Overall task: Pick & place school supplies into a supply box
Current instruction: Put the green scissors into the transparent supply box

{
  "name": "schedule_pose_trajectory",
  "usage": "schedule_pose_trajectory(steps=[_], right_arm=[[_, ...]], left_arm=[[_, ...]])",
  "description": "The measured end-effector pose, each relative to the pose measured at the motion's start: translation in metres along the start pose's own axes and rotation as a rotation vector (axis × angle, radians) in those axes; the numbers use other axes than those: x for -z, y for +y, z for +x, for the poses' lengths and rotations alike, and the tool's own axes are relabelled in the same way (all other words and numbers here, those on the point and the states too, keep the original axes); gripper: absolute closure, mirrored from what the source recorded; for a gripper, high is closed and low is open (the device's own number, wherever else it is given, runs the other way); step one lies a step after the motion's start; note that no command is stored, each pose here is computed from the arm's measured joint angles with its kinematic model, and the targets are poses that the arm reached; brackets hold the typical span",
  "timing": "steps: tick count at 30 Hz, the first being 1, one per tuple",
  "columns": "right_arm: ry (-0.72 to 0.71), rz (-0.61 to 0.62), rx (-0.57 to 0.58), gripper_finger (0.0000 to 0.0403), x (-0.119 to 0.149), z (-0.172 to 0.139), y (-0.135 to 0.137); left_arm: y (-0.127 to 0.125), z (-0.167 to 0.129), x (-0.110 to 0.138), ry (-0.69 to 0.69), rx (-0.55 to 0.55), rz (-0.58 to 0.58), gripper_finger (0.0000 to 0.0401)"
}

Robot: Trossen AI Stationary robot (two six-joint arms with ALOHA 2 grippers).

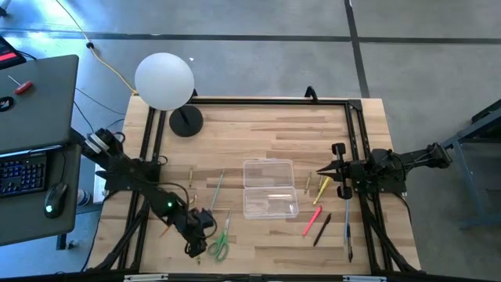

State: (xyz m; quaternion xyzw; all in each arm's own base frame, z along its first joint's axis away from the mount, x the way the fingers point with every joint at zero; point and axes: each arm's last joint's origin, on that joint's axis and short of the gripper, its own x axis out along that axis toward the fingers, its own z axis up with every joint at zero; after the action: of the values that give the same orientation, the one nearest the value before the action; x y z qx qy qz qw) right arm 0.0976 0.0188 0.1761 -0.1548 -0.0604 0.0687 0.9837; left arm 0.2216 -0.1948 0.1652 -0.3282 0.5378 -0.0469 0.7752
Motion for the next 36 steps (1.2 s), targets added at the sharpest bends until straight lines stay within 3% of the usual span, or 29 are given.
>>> schedule_pose_trajectory(steps=[7,11,18,28,36], right_arm=[[0.000,-0.048,0.000,0.0400,0.000,0.000,0.000],[-0.001,-0.051,0.000,0.0400,0.000,0.000,0.000],[-0.003,-0.053,0.001,0.0400,0.000,0.000,0.000],[-0.004,-0.108,0.010,0.0400,-0.001,0.000,0.000],[-0.004,-0.129,0.011,0.0400,-0.001,0.000,0.000]], left_arm=[[-0.017,0.016,-0.006,-0.008,-0.045,0.116,0.0245],[-0.017,0.020,-0.007,0.014,-0.130,0.184,0.0245],[-0.016,0.020,-0.008,-0.010,-0.194,0.191,0.0245],[-0.018,0.022,-0.011,-0.078,-0.197,0.194,0.0245],[-0.013,0.036,-0.006,-0.037,-0.215,0.196,0.0245]])
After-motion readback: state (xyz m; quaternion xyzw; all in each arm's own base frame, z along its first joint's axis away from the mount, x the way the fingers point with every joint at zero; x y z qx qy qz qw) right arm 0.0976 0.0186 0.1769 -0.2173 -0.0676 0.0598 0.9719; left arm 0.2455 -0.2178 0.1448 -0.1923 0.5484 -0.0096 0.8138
